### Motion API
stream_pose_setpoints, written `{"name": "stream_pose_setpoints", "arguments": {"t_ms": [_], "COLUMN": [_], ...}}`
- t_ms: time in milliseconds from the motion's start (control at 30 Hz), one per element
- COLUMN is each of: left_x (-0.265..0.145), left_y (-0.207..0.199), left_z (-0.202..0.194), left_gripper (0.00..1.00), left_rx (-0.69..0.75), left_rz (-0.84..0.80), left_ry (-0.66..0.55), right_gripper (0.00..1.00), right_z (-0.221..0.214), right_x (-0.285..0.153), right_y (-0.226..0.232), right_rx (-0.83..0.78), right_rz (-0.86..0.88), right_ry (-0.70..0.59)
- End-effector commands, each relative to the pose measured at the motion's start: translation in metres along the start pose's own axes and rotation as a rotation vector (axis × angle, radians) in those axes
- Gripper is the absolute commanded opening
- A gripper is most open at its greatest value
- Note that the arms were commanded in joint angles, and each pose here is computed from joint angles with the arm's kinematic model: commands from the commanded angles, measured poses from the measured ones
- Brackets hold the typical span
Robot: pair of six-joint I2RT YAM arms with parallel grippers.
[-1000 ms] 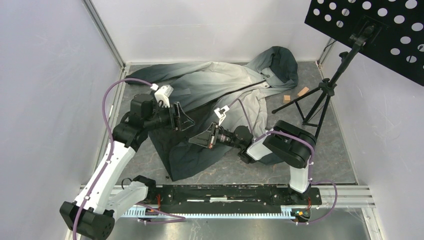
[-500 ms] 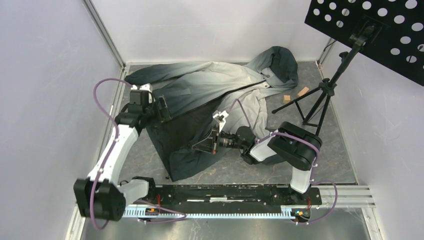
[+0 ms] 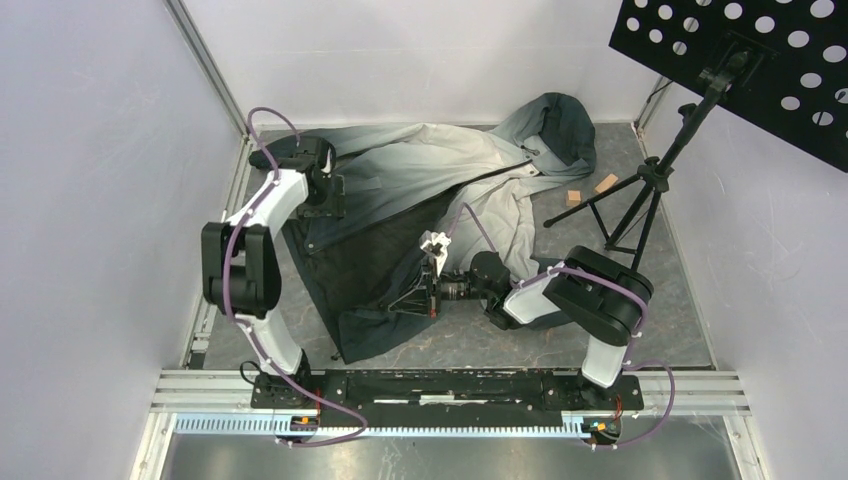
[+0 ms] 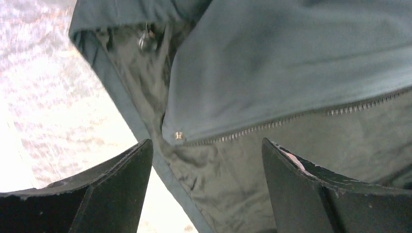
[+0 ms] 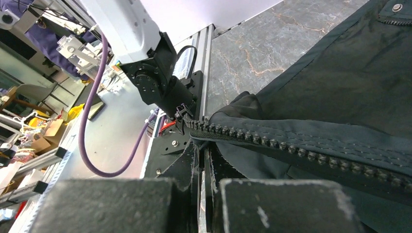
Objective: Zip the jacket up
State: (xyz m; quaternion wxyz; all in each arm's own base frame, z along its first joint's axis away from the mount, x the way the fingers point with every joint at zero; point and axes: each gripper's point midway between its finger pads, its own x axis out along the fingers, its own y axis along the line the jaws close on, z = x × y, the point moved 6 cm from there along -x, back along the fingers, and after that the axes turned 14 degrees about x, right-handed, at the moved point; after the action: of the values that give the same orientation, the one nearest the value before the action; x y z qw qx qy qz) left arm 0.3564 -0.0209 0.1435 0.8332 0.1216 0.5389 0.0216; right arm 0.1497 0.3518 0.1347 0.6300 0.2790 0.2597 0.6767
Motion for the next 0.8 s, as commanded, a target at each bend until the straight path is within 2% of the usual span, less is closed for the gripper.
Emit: {"name": "stream_pose_setpoints", "arguments": {"t_ms": [0, 267, 500, 600, 767], "left_x": [0.017, 0.05, 0.063, 0.066, 0.064], "left_y": [0.009, 0.001, -0.003, -0.006, -0.005], "left_z": [0.018, 0.01, 0.004, 0.003, 0.005], "left_gripper": [0.87, 0.87, 0.78, 0.66, 0.38], "left_rx": [0.106, 0.08, 0.076, 0.077, 0.07], "left_rz": [-0.016, -0.166, -0.181, -0.192, -0.192], "left_ry": [0.04, 0.087, 0.123, 0.129, 0.125], "right_gripper": [0.0, 0.01, 0.0, 0.0, 0.0], "right_z": [0.008, 0.007, 0.007, 0.007, 0.009], "right_x": [-0.002, -0.002, -0.002, -0.004, -0.006], "right_y": [0.018, 0.025, 0.022, 0.018, 0.019], "right_rx": [-0.08, -0.038, -0.019, -0.031, -0.033], "right_rz": [0.092, 0.17, 0.161, 0.136, 0.139], "right_ry": [-0.006, -0.022, -0.032, -0.03, -0.041]}}
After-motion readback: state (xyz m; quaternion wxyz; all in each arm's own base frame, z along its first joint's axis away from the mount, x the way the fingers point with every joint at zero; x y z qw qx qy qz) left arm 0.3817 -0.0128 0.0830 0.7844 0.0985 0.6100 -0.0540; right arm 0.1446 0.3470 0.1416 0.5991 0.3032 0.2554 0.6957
